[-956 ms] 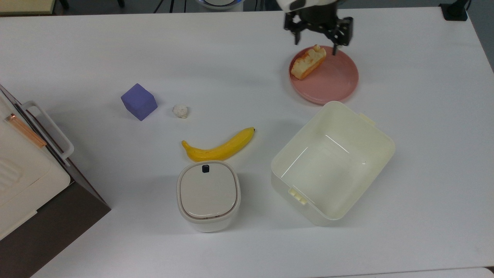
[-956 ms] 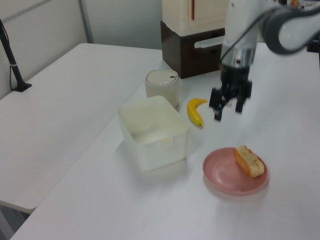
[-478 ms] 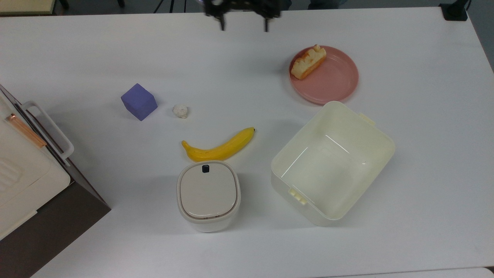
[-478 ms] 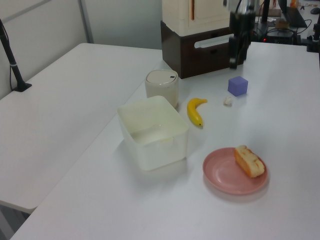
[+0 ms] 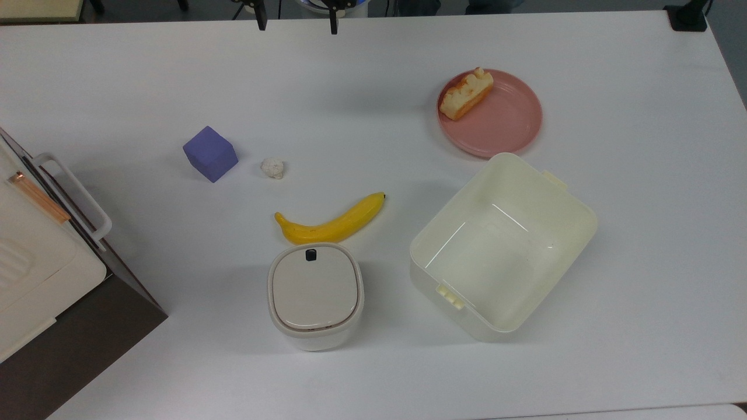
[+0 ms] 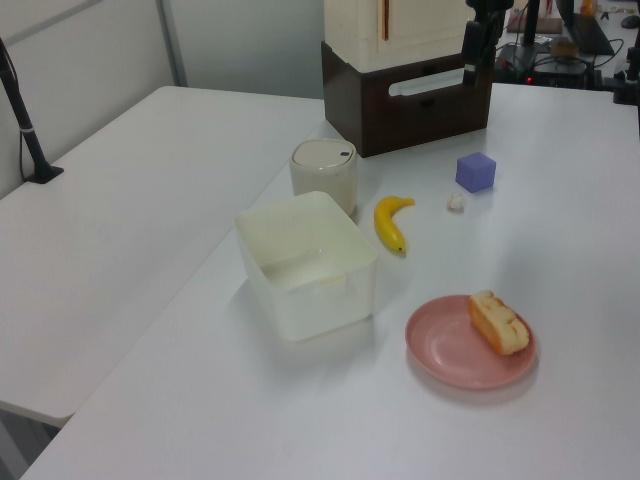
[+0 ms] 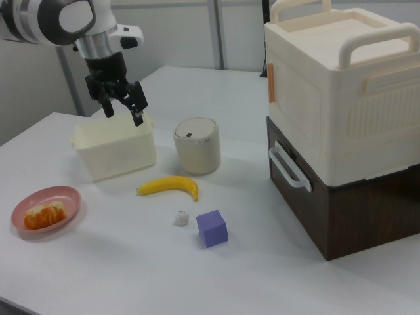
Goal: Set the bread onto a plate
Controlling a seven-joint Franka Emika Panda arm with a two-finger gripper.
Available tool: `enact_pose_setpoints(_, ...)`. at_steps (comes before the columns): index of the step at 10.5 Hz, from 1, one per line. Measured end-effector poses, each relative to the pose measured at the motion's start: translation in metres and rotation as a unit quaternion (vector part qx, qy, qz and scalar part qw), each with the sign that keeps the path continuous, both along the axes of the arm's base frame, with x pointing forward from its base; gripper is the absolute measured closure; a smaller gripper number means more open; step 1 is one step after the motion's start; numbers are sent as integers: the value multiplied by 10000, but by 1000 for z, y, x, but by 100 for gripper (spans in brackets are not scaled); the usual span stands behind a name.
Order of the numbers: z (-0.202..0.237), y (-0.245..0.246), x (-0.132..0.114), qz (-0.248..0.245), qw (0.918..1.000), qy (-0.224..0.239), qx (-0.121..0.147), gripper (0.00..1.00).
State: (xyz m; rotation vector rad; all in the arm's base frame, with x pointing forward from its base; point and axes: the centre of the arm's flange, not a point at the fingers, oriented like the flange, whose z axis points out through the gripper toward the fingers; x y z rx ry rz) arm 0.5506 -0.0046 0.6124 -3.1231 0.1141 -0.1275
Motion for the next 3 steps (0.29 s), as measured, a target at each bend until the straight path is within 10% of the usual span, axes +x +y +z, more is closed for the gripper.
enact_pose_setpoints(3,8,-14,0,-75,9999,-81,-6,0)
